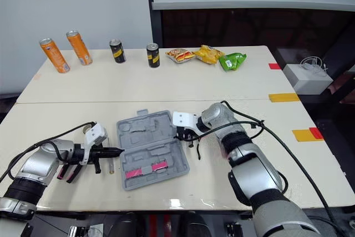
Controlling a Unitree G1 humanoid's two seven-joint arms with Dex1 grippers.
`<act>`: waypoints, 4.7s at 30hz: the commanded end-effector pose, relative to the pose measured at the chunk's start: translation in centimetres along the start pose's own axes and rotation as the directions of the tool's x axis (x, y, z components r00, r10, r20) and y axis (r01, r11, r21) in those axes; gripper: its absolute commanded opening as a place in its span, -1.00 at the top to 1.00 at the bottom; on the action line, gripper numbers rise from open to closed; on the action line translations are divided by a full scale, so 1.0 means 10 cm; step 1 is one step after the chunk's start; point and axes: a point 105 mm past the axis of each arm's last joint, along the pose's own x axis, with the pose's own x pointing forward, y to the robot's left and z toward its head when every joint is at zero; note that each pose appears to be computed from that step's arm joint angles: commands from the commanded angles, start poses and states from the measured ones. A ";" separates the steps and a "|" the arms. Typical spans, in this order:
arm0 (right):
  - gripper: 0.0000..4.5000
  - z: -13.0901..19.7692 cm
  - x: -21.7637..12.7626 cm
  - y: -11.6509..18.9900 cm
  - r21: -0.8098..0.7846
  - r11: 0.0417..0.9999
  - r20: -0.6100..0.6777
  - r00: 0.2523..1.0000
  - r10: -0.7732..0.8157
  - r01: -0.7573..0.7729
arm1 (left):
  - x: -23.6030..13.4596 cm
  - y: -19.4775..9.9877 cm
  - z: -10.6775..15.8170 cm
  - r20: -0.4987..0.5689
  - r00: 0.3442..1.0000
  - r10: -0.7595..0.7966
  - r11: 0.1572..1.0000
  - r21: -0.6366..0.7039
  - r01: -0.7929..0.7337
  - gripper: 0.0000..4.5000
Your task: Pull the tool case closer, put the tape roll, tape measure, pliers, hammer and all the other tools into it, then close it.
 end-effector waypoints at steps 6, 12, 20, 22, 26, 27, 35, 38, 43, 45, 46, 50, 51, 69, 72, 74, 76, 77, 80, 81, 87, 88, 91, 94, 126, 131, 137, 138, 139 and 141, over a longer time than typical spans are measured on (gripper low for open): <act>0.99 -0.05 -0.01 0.36 0.059 0.998 0.043 0.999 0.023 -0.026 | 0.07 -0.06 0.12 -0.013 0.996 -0.087 0.992 0.088 0.088 0.99; 0.99 -0.11 -0.09 0.55 0.100 0.995 0.050 0.999 -0.001 -0.004 | 0.13 -0.17 0.12 -0.034 0.988 -0.148 0.983 0.107 0.150 0.99; 0.99 -0.17 -0.13 0.73 0.143 0.989 0.051 0.998 -0.028 0.020 | 0.21 -0.36 0.11 -0.056 0.974 -0.217 0.967 0.122 0.223 0.99; 0.99 -0.17 -0.15 0.79 0.153 0.988 0.054 0.998 -0.029 0.020 | 0.22 -0.39 0.11 -0.060 0.972 -0.226 0.965 0.122 0.232 0.99; 0.99 -0.21 -0.16 0.92 0.178 0.984 0.053 0.998 -0.027 0.017 | 0.23 -0.46 0.09 -0.069 0.968 -0.243 0.961 0.119 0.250 0.99; 0.99 -0.24 -0.17 0.95 0.188 0.982 0.050 0.998 -0.028 0.018 | 0.23 -0.48 0.07 -0.073 0.966 -0.247 0.960 0.120 0.254 0.99; 0.99 -0.27 -0.20 1.09 0.226 0.974 0.051 0.998 -0.033 0.021 | 0.23 -0.55 0.01 -0.090 0.961 -0.260 0.956 0.119 0.270 0.99; 0.99 -0.26 -0.20 1.11 0.236 0.972 0.055 0.998 -0.038 0.024 | 0.24 -0.57 0.01 -0.091 0.960 -0.266 0.954 0.121 0.276 0.99; 0.99 -0.26 -0.19 1.18 0.243 0.970 0.057 0.998 -0.033 0.018 | 0.25 -0.64 0.00 -0.101 0.952 -0.290 0.946 0.122 0.301 0.99; 0.99 -0.27 -0.20 1.20 0.252 0.967 0.055 0.998 -0.035 0.020 | 0.25 -0.66 0.00 -0.102 0.951 -0.291 0.945 0.123 0.302 0.99; 0.99 -0.28 -0.20 1.22 0.256 0.967 0.054 0.998 -0.035 0.020 | 0.25 -0.66 0.00 -0.102 0.951 -0.291 0.945 0.123 0.302 0.99; 0.99 -0.30 -0.21 1.26 0.267 0.964 0.049 0.998 -0.036 0.021 | 0.24 -0.66 -0.01 -0.106 0.951 -0.291 0.945 0.122 0.303 0.99; 0.99 -0.31 -0.22 1.26 0.269 0.963 0.048 0.998 -0.036 0.022 | 0.24 -0.66 -0.02 -0.108 0.951 -0.291 0.945 0.122 0.303 0.99; 0.99 -0.36 -0.24 1.33 0.291 0.956 0.039 0.998 -0.040 0.027 | 0.27 -0.70 -0.05 -0.123 0.945 -0.304 0.939 0.127 0.319 0.99; 0.99 -0.36 -0.24 1.33 0.293 0.956 0.039 0.998 -0.042 0.028 | 0.27 -0.71 -0.05 -0.124 0.944 -0.304 0.939 0.127 0.319 0.99; 0.99 -0.37 -0.24 1.33 0.294 0.955 0.036 0.998 -0.053 0.040 | 0.27 -0.71 -0.05 -0.123 0.945 -0.303 0.939 0.128 0.318 0.99; 0.99 -0.39 -0.25 1.28 0.293 0.953 0.031 0.996 -0.085 0.072 | 0.27 -0.69 -0.05 -0.119 0.949 -0.291 0.943 0.132 0.306 0.99; 0.99 -0.40 -0.26 1.25 0.295 0.951 0.029 0.994 -0.104 0.091 | 0.27 -0.68 -0.05 -0.115 0.953 -0.281 0.946 0.135 0.295 0.99; 0.99 -0.40 -0.30 1.20 0.295 0.948 0.033 0.991 -0.133 0.118 | 0.23 -0.62 -0.03 -0.080 0.964 -0.252 0.960 0.108 0.260 0.99; 0.99 -0.40 -0.34 1.19 0.300 0.946 0.037 0.989 -0.143 0.125 | 0.19 -0.59 0.00 -0.056 0.971 -0.232 0.966 0.103 0.237 0.99; 0.99 -0.50 -0.67 1.21 0.344 0.919 0.068 0.971 -0.230 0.194 | -0.12 -0.50 0.14 0.117 0.986 -0.120 0.985 0.139 0.104 0.99; 0.99 -0.50 -0.71 1.22 0.350 0.915 0.079 0.967 -0.243 0.201 | -0.15 -0.50 0.16 0.140 0.984 -0.109 0.987 0.134 0.091 0.99; 0.99 -0.38 -0.93 1.21 0.382 0.888 0.250 0.897 -0.365 0.255 | -0.36 -0.48 0.25 0.302 0.953 0.000 0.999 0.033 -0.010 0.99; 0.99 -0.33 -1.07 1.14 0.447 0.827 0.344 0.788 -0.511 0.342 | -0.50 -0.49 0.26 0.402 0.912 0.088 0.996 -0.062 -0.069 0.99; -0.97 -1.44 -1.78 1.85 0.641 0.625 0.241 0.656 -0.715 0.446 | -1.63 -0.76 -1.15 0.295 0.731 0.615 0.759 -0.472 -0.448 -1.00; -0.97 -1.20 -1.73 1.68 0.616 0.662 0.310 0.642 -0.701 0.426 | -1.61 -0.67 -0.97 0.341 0.732 0.590 0.788 -0.440 -0.430 -1.00; -0.97 -0.72 -1.67 1.36 0.536 0.761 0.457 0.632 -0.626 0.367 | -1.53 -0.57 -0.52 0.390 0.773 0.501 0.857 -0.350 -0.378 -1.00; -0.97 -0.63 -1.66 1.32 0.517 0.782 0.484 0.634 -0.603 0.349 | -1.51 -0.56 -0.46 0.388 0.784 0.484 0.867 -0.335 -0.370 -1.00; -0.97 -0.58 -1.65 1.29 0.505 0.794 0.500 0.636 -0.588 0.338 | -1.50 -0.55 -0.42 0.385 0.791 0.475 0.872 -0.327 -0.364 -1.00; -0.97 -0.54 -1.64 1.27 0.498 0.803 0.509 0.638 -0.577 0.328 | -1.50 -0.55 -0.39 0.381 0.796 0.470 0.874 -0.327 -0.360 -1.00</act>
